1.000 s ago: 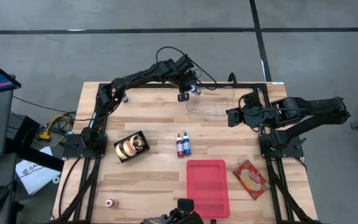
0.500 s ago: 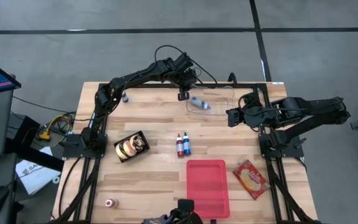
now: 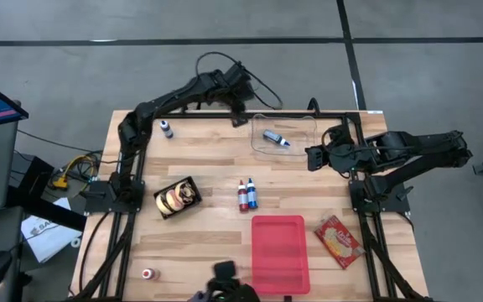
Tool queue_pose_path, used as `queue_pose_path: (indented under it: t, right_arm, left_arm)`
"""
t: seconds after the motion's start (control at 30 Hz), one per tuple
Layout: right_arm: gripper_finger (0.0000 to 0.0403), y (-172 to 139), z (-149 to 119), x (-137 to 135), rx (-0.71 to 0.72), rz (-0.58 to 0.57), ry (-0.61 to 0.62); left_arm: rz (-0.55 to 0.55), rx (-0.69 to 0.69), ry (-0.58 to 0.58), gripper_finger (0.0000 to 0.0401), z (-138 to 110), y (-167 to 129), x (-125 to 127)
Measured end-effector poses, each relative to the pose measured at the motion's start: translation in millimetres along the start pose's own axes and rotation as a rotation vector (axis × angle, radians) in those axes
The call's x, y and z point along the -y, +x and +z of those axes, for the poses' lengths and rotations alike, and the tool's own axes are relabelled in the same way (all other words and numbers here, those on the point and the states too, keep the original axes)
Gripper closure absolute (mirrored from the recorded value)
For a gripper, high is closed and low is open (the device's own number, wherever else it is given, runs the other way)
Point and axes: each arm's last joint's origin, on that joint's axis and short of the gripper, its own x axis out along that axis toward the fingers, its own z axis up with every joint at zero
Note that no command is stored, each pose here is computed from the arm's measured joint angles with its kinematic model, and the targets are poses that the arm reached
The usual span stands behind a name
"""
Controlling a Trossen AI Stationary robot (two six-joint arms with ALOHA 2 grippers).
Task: Pick & Place Food Item
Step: Put the top blue food coloring bottle into the transparent bin
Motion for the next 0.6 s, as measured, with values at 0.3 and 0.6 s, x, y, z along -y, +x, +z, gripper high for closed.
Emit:
queue_pose_path:
  t: [0.3, 0.6]
  right_arm:
    - [0.0293, -4, -3, -2, 0.019, 0.011, -0.009]
    - [0.0293, -6, -6, -3, 0.028, 0.019, -0.033]
  left_arm:
    - [0.120, -0.204, -0.530, 0.0315, -82, -51, -26]
    - [0.249, -0.152, -1.113, 0.0283, -196, -112, -15]
